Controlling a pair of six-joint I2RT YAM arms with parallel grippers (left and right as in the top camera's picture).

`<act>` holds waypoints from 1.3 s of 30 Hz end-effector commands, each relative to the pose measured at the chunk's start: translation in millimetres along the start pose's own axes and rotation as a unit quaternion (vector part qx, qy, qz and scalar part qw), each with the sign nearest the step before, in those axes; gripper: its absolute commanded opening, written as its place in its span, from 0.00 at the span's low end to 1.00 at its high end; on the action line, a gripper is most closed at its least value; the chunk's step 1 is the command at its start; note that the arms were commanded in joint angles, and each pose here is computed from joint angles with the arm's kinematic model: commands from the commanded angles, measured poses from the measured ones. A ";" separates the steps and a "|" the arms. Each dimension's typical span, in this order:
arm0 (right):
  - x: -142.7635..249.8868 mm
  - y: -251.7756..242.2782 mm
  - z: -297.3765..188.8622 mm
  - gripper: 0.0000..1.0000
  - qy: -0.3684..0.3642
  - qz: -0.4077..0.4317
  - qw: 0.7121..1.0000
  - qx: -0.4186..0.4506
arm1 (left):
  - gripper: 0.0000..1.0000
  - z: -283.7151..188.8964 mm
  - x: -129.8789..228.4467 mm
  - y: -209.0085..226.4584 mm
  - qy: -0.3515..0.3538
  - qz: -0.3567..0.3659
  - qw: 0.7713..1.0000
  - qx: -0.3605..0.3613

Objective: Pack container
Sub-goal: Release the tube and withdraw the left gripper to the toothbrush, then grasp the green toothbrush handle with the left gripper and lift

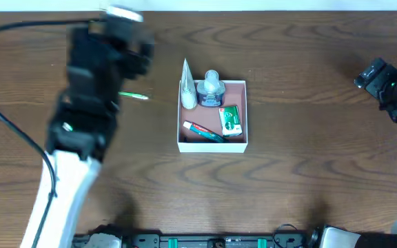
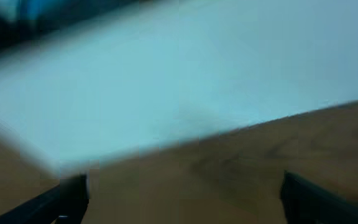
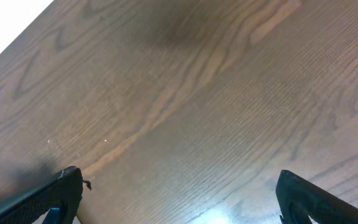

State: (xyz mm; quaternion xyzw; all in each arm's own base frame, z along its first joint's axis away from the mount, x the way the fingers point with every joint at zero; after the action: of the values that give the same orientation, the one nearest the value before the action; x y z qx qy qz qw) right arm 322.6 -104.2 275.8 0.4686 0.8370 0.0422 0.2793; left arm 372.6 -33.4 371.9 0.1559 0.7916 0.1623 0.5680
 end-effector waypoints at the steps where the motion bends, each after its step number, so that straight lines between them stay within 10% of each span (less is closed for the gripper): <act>1: -2.4 1.5 -2.1 0.99 -0.003 0.006 1.000 -0.002 | 0.98 36.5 44.9 13.9 0.076 -0.163 0.984 0.008; 16: -2.4 1.5 -2.1 0.99 -0.003 0.006 1.000 -0.002 | 0.98 101.2 213.7 -50.9 0.389 -0.146 0.905 0.095; 22: -2.4 1.5 -2.1 0.99 -0.003 0.006 1.000 -0.002 | 0.98 100.2 222.7 -82.9 0.406 -0.193 0.875 0.180; 39: -2.4 1.5 -2.1 0.99 -0.003 0.006 1.000 -0.002 | 0.98 90.1 176.4 -31.2 0.451 -0.315 0.835 0.019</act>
State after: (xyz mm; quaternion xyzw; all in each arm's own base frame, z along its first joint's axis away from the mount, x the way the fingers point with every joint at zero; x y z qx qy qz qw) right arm 322.7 -104.2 275.5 0.4687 0.8372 0.0421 0.2788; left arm 394.6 12.0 171.8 -0.1457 0.9766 -0.0119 0.1578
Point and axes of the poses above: each gripper's point midway between its finger pads, its own z axis out along the fingers, its own y axis along the line the jaws close on, x = y × z, the point moved 4 cm from there along -z, back along the fingers, and after that the axes turned 14 degrees about z, right-handed, at the moved point
